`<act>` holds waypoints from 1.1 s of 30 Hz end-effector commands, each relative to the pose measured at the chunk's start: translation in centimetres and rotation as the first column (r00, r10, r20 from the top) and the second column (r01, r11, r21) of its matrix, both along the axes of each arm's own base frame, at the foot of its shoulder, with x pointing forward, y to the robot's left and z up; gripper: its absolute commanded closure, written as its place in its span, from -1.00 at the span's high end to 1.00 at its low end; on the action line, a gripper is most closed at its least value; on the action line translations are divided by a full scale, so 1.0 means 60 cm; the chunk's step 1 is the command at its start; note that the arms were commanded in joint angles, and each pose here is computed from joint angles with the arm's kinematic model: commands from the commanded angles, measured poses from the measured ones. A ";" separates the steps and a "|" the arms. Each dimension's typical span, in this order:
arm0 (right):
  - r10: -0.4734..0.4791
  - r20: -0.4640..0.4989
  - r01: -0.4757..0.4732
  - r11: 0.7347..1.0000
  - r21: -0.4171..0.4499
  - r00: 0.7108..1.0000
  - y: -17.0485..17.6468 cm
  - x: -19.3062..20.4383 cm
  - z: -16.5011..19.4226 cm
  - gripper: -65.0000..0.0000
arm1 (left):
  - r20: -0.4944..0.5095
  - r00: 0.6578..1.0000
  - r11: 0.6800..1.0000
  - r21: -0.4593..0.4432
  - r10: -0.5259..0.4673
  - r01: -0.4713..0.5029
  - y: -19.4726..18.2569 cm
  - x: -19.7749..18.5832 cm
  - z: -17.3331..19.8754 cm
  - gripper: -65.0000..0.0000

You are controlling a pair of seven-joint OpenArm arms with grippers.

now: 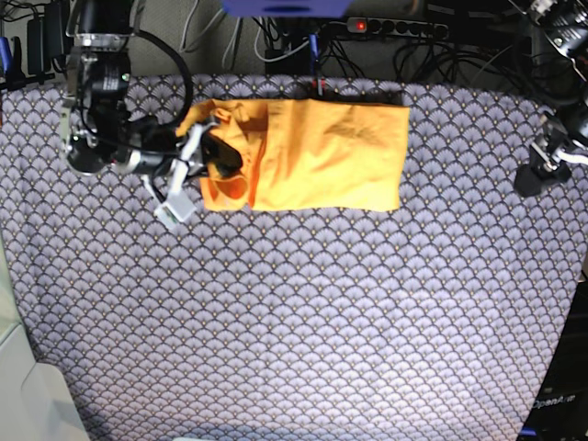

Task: Fold the T-shirt properly
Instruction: 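Pinch the shirt's end with the right gripper and push it toward the middle, then lift the strip end with the right gripper and fold it over the middle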

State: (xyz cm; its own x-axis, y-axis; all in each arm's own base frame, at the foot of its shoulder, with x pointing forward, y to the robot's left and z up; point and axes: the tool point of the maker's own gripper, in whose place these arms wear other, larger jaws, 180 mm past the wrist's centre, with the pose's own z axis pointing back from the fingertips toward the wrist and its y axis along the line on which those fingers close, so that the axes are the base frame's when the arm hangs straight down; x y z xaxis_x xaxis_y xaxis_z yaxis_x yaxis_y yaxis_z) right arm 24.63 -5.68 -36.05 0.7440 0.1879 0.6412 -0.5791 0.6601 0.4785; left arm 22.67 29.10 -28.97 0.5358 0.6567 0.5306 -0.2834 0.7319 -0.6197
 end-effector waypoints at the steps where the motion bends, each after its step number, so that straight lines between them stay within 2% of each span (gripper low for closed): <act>1: -0.006 0.060 0.003 0.999 0.034 0.998 0.005 0.020 0.028 -1.00 | 0.037 0.999 1.000 0.019 -0.006 0.005 0.005 0.006 0.018 0.34; 5: 0.004 0.131 -0.012 0.998 0.057 0.991 0.029 0.027 0.064 -1.00 | 0.035 0.999 1.000 0.022 -0.005 0.004 0.006 0.006 0.018 0.34; 10: 0.056 0.196 -0.074 0.994 0.083 0.979 0.075 0.027 0.102 -1.00 | 0.031 0.999 1.000 0.021 -0.007 0.006 0.005 0.005 0.017 0.34; 14: 0.094 0.215 -0.120 0.987 0.108 0.972 0.110 0.027 0.114 -1.00 | 0.025 1.000 1.000 0.021 -0.007 0.006 0.005 0.002 0.015 0.34; 18: 0.084 0.232 -0.119 0.983 0.139 0.969 0.121 0.029 0.123 -1.00 | 0.019 1.000 1.000 0.022 -0.006 0.006 0.006 0.000 0.013 0.34; 22: 0.113 0.269 -0.159 0.975 0.156 0.956 0.141 0.031 0.137 -1.00 | 0.013 1.000 1.000 0.025 -0.001 0.000 0.009 -0.005 0.012 0.34; 30: 0.108 0.193 -0.147 0.969 0.200 0.975 0.156 0.043 0.106 -1.00 | 0.021 0.998 0.997 0.061 0.056 -0.057 0.047 -0.019 0.026 0.34; 33: 0.123 0.199 -0.169 0.956 0.238 0.972 0.180 0.045 0.108 -1.00 | 0.020 0.997 0.994 0.072 0.079 -0.080 0.063 -0.024 0.029 0.34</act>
State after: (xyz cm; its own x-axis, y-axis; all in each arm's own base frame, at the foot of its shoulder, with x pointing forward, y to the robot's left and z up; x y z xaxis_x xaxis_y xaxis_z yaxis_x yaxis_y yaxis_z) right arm 26.57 4.35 -31.65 0.6266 0.1541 0.7639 -0.7278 0.4661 0.5030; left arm 20.95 32.52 -28.14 0.4883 0.6691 0.5602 -0.3493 0.7381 -0.5772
